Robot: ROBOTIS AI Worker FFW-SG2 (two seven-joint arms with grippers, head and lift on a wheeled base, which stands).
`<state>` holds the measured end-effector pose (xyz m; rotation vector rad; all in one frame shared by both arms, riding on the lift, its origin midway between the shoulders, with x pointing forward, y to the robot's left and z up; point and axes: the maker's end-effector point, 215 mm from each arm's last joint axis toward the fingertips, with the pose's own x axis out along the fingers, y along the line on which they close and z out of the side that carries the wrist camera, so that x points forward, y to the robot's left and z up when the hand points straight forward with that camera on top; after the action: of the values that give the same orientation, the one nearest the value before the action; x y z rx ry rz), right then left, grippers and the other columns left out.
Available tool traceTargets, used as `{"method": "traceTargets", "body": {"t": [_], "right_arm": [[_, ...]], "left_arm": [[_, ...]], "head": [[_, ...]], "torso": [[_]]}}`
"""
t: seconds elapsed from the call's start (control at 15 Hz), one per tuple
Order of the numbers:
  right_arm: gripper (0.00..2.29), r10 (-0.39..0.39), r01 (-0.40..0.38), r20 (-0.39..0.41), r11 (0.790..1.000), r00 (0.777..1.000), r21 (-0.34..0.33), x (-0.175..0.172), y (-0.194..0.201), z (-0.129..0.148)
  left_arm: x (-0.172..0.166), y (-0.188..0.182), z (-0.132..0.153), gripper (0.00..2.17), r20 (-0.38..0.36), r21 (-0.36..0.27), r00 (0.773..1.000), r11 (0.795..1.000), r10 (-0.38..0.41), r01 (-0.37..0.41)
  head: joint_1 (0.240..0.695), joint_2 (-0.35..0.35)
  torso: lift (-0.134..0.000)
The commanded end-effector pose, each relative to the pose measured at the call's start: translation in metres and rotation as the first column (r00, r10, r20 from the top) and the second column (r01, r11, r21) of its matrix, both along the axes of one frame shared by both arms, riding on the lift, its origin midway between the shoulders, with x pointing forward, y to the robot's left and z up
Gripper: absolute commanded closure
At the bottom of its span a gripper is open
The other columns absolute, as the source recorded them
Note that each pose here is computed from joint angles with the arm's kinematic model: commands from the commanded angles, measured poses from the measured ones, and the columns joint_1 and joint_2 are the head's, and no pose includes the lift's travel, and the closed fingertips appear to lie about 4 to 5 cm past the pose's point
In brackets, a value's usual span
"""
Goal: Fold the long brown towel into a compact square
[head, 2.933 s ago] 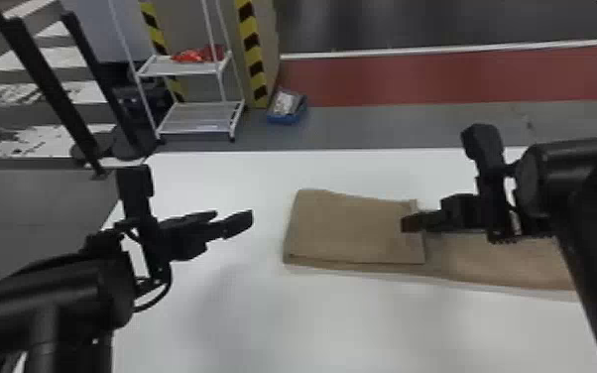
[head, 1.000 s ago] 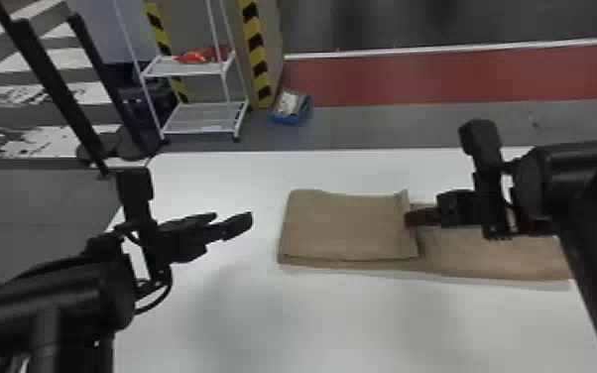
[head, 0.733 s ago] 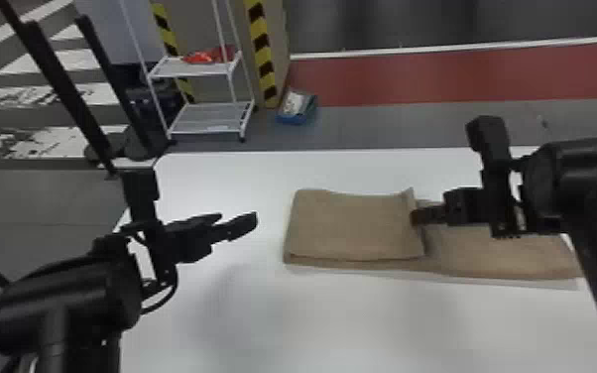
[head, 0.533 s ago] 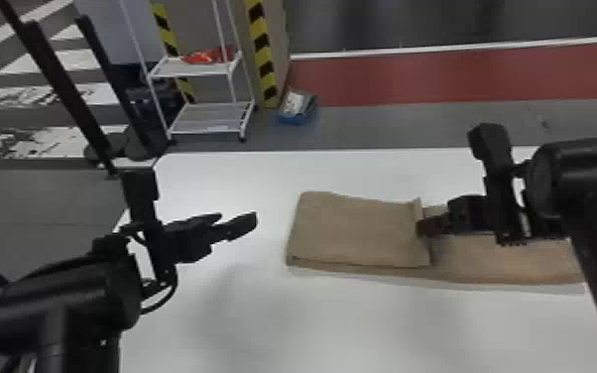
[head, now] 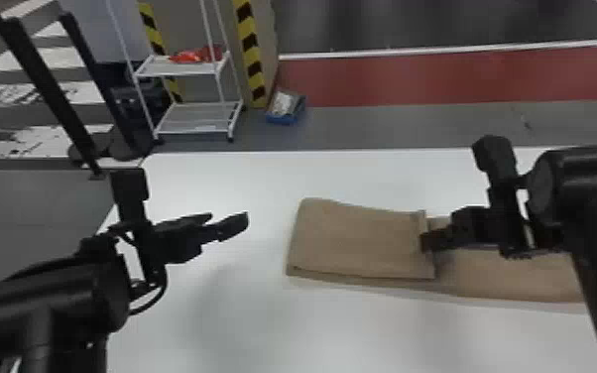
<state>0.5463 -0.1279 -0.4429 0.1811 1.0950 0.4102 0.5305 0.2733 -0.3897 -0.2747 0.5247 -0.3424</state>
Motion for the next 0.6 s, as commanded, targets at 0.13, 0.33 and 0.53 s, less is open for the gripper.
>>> {"method": "traceTargets", "body": {"t": [0.13, 0.33, 0.53], "right_arm": [[0.83, 0.006, -0.006, 0.033, 1.000, 0.999, 0.001, 0.008, 0.003, 0.006], [0.83, 0.007, -0.006, 0.040, 1.000, 0.999, -0.008, 0.013, 0.002, 0.009], [0.83, 0.010, -0.009, 0.040, 1.000, 0.999, -0.019, 0.015, 0.002, 0.011]], "left_arm": [[-0.002, 0.001, 0.000, 0.09, -0.001, 0.001, 1.000, 1.000, 0.002, -0.002], [-0.002, 0.001, 0.000, 0.09, 0.000, 0.000, 1.000, 1.000, 0.000, 0.000], [-0.002, -0.001, 0.000, 0.09, 0.000, 0.001, 1.000, 1.000, -0.003, 0.003]], "head": [[0.695, 0.148], [0.695, 0.149], [0.695, 0.148]], "torso": [[-0.124], [-0.124], [-0.124]]}}
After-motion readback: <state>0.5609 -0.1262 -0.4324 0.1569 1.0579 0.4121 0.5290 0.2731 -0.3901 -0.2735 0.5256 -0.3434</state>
